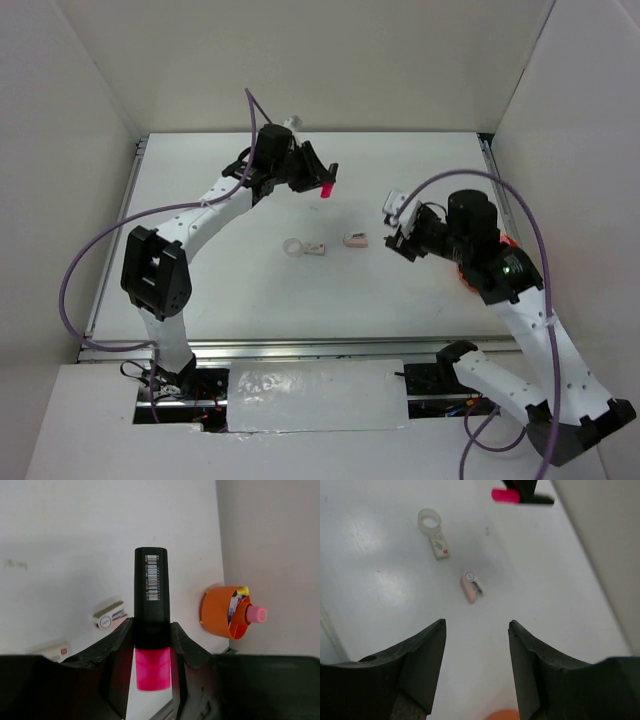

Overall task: Sort the stationery into containers
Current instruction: Pick up the pen from the center of the board.

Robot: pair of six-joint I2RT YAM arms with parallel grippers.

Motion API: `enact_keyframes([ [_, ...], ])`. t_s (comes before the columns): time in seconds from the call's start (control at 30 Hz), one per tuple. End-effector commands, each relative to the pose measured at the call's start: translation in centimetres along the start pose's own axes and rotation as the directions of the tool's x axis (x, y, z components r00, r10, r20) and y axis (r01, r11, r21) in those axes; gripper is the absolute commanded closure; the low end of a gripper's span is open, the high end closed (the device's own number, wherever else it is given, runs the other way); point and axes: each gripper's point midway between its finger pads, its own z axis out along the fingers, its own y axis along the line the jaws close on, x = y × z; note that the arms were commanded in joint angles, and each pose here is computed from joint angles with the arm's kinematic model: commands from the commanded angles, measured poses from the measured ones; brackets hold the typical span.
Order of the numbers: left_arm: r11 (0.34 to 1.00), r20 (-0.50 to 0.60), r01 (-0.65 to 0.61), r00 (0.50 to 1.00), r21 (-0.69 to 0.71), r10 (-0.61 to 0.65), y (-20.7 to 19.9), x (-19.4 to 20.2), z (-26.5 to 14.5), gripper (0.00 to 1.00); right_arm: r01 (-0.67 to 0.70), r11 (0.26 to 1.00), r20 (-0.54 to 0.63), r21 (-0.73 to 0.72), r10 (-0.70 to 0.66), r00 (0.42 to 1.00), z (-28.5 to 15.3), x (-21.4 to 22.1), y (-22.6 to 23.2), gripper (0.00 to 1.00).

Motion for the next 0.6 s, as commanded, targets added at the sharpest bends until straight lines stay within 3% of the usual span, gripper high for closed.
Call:
enact_keyframes([
  [0.0,0.997,-0.049,0.071,0.996,-0.027,-0.073,-1.4,2.9,-1.6,1.0,0.336,0.913,0.084,0.232,-0.363,0.928,0.0,-3.6,-2.8,0.39],
  [0.13,0.998,-0.091,0.05,0.994,-0.045,-0.054,-2.4,5.6,-2.0,1.0,0.514,0.84,0.145,0.172,-0.538,0.831,2.4,-4.1,0.6,0.38],
  [0.23,0.998,-0.133,0.031,0.99,-0.047,-0.037,-2.8,7.6,-2.1,1.0,0.623,0.76,0.195,0.184,-0.65,0.735,3.8,-4.0,2.3,0.37],
  [0.27,0.999,-0.144,0.03,0.989,-0.042,-0.035,-2.9,8.0,-2.1,1.0,0.67,0.708,0.219,0.225,-0.706,0.673,3.8,-4.9,2.5,0.38],
  [0.37,0.998,-0.18,0.046,0.982,-0.035,-0.051,-3.0,9.3,-2.2,1.0,0.735,0.642,0.266,0.218,-0.764,0.588,5.0,-4.2,4.4,0.4],
  [0.43,0.998,-0.202,0.055,0.978,-0.026,-0.059,-3.0,9.9,-2.2,1.0,0.766,0.611,0.293,0.201,-0.783,0.549,5.7,-3.4,5.5,0.41],
  [0.57,0.998,-0.22,0.056,0.974,-0.022,-0.059,-3.1,10.3,-2.2,1.0,0.788,0.592,0.319,0.168,-0.789,0.525,6.7,-2.5,6.8,0.43],
])
